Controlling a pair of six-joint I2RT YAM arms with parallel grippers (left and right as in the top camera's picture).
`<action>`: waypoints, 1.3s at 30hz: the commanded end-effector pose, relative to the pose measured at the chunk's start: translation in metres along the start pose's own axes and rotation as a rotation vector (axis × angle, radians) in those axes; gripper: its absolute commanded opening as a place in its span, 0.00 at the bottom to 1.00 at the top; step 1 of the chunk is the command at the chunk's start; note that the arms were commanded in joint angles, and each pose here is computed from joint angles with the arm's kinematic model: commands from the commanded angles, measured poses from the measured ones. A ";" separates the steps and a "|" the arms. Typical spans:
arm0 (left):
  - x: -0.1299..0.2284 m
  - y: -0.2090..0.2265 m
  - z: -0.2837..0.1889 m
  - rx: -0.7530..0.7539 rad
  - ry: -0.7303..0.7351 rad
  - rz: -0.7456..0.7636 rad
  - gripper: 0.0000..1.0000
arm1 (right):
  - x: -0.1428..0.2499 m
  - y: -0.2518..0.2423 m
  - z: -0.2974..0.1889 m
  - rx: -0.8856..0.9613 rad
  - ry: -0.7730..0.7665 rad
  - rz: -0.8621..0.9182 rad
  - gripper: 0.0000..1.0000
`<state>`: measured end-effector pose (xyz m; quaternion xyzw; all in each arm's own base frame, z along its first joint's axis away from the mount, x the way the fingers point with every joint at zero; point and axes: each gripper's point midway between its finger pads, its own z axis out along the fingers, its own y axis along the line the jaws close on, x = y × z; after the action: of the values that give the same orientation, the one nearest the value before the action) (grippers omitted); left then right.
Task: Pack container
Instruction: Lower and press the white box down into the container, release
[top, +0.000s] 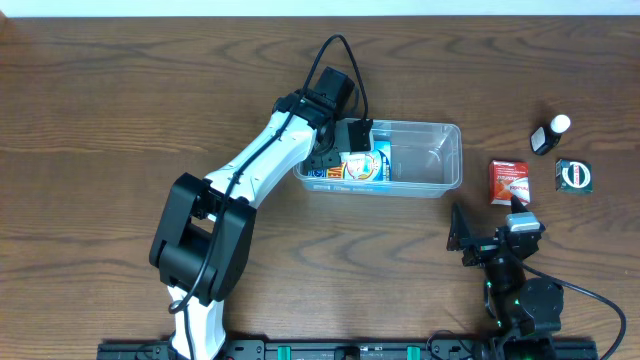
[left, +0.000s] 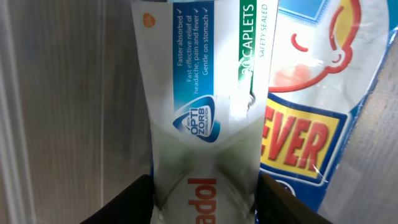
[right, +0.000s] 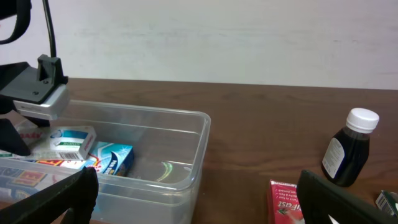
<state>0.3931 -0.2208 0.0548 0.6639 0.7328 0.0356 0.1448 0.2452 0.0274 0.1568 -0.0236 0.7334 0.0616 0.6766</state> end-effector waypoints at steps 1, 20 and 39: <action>0.001 0.007 -0.001 -0.022 0.003 0.007 0.57 | 0.001 -0.001 0.000 0.001 0.002 -0.011 0.99; 0.001 0.026 -0.004 -0.125 0.037 0.002 0.66 | 0.001 -0.001 0.000 0.001 0.003 -0.011 0.99; -0.021 0.041 -0.035 -0.219 -0.050 -0.071 0.67 | 0.001 -0.001 0.000 0.001 0.003 -0.011 0.99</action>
<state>0.4225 -0.2263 0.0684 0.6317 0.7443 0.0850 0.1993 0.2452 0.0274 0.1568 -0.0236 0.7334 0.0616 0.6766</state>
